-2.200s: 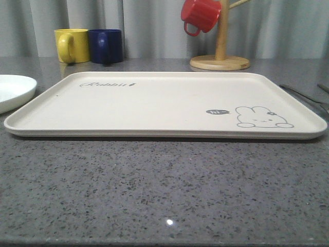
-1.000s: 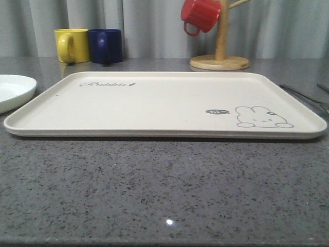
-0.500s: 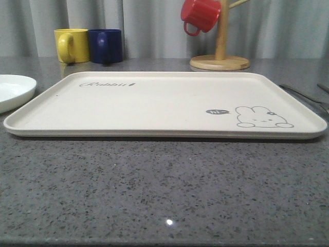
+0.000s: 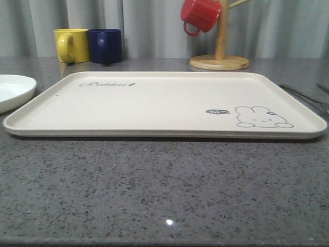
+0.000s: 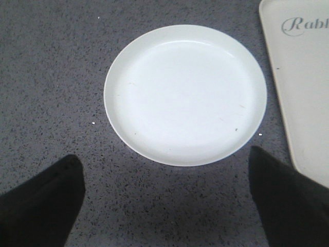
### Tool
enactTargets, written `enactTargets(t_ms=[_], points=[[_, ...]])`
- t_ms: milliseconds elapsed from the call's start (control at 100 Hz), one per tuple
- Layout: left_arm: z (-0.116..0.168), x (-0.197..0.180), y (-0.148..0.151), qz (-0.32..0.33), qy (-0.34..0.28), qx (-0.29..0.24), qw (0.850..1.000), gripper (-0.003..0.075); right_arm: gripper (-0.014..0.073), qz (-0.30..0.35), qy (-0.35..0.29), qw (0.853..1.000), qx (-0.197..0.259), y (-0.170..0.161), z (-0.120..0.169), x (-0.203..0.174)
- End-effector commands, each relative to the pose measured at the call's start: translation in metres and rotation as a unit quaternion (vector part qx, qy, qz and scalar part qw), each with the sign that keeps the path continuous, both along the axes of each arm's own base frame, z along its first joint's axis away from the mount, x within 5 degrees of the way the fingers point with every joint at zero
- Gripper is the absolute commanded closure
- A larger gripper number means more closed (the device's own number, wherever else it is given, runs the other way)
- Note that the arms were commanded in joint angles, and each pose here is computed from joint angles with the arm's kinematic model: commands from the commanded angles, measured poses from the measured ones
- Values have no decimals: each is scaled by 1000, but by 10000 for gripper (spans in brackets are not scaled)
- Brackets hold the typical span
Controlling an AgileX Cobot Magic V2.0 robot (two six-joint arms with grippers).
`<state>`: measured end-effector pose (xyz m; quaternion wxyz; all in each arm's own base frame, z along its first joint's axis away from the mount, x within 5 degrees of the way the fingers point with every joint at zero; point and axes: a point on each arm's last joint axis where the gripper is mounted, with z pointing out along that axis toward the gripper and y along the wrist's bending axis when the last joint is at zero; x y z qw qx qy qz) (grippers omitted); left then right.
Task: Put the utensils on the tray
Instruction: 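Lower the left gripper and grasp the white plate's rim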
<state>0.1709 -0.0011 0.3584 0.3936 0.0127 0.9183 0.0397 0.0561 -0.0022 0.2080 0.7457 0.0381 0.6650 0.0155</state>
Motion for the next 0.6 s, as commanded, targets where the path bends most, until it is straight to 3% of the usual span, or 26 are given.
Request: enactTargets(t_ms=[0,320,590], points=[[11,27,5,19,-29,-8,999,111,631,-2,-59,998,-11,0,15,-4],[-8,119,26,58,38,-6,998,111,631,-2,-59,998,-11,0,15,-4],[-42,162,38,71,96,-13,993,111,631,-2,-59,998,-11,0,15,-4]])
